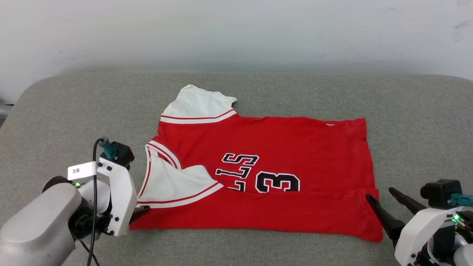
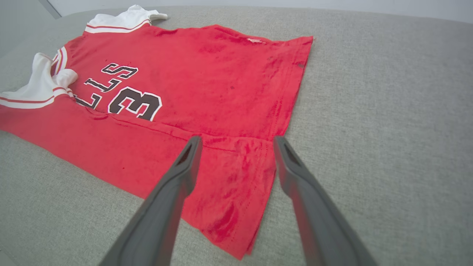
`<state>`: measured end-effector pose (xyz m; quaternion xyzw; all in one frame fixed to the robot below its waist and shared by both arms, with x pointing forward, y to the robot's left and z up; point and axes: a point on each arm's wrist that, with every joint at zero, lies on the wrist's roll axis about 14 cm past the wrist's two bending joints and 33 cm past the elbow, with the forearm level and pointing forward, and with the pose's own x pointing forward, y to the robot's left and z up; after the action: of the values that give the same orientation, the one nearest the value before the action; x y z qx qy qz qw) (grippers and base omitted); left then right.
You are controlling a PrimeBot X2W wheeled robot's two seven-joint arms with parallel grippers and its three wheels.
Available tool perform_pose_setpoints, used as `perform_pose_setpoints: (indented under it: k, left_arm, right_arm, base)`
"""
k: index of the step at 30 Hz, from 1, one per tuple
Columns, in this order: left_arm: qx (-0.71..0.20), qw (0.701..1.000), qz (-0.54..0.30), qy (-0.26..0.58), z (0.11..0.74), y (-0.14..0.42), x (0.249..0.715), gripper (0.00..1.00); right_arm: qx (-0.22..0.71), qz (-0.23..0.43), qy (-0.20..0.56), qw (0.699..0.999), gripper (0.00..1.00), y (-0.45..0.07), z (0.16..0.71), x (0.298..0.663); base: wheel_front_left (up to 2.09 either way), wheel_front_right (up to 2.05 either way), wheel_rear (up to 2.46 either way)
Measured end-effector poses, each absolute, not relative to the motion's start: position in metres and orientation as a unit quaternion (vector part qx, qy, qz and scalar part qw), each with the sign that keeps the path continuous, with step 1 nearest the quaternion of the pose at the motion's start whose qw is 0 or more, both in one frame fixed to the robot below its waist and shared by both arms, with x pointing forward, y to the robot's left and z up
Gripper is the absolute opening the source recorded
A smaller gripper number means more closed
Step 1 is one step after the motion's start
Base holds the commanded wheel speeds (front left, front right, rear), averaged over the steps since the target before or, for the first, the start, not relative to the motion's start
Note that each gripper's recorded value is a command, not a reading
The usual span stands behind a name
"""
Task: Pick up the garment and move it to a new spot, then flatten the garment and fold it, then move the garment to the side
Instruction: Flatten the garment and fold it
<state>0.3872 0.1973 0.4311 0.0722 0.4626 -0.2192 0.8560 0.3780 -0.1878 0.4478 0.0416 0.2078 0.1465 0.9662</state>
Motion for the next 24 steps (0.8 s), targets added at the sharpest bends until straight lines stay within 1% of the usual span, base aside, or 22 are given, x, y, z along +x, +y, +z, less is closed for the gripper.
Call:
perform_pose_setpoints:
  k: [3, 6, 16, 20, 22, 23, 24]
  left_arm:
    - [0.084, 0.838, -0.219, 0.492, 0.419, 0.200, 0.380, 1.00]
    - [0.096, 0.827, -0.214, 0.511, 0.408, 0.204, 0.379, 1.00]
    - [0.095, 0.802, -0.189, 0.559, 0.376, 0.219, 0.376, 1.00]
    - [0.105, 0.787, -0.193, 0.577, 0.365, 0.218, 0.370, 1.00]
    - [0.104, 0.786, -0.196, 0.577, 0.362, 0.214, 0.370, 1.00]
    - [0.100, 0.786, -0.198, 0.577, 0.360, 0.212, 0.369, 0.71]
    - [0.101, 0.785, -0.200, 0.577, 0.359, 0.210, 0.368, 0.02]
  right_arm:
    - [0.044, 0.144, 0.212, 0.966, 1.00, -0.189, 0.445, 0.378]
    - [0.045, 0.143, 0.217, 0.965, 1.00, -0.189, 0.443, 0.379]
    - [0.049, 0.138, 0.226, 0.963, 1.00, -0.191, 0.435, 0.385]
    - [0.050, 0.137, 0.231, 0.962, 1.00, -0.191, 0.432, 0.386]
    - [0.051, 0.136, 0.230, 0.962, 1.00, -0.192, 0.431, 0.387]
    - [0.052, 0.136, 0.230, 0.962, 1.00, -0.192, 0.432, 0.388]
    - [0.052, 0.137, 0.230, 0.962, 1.00, -0.191, 0.432, 0.389]
  base:
    - [0.00, 0.00, 0.00]
    - [0.00, 0.00, 0.00]
    - [0.00, 0.00, 0.00]
    - [0.00, 0.00, 0.00]
    - [0.00, 0.00, 0.00]
    - [0.00, 0.00, 0.00]
    - [0.00, 0.00, 0.00]
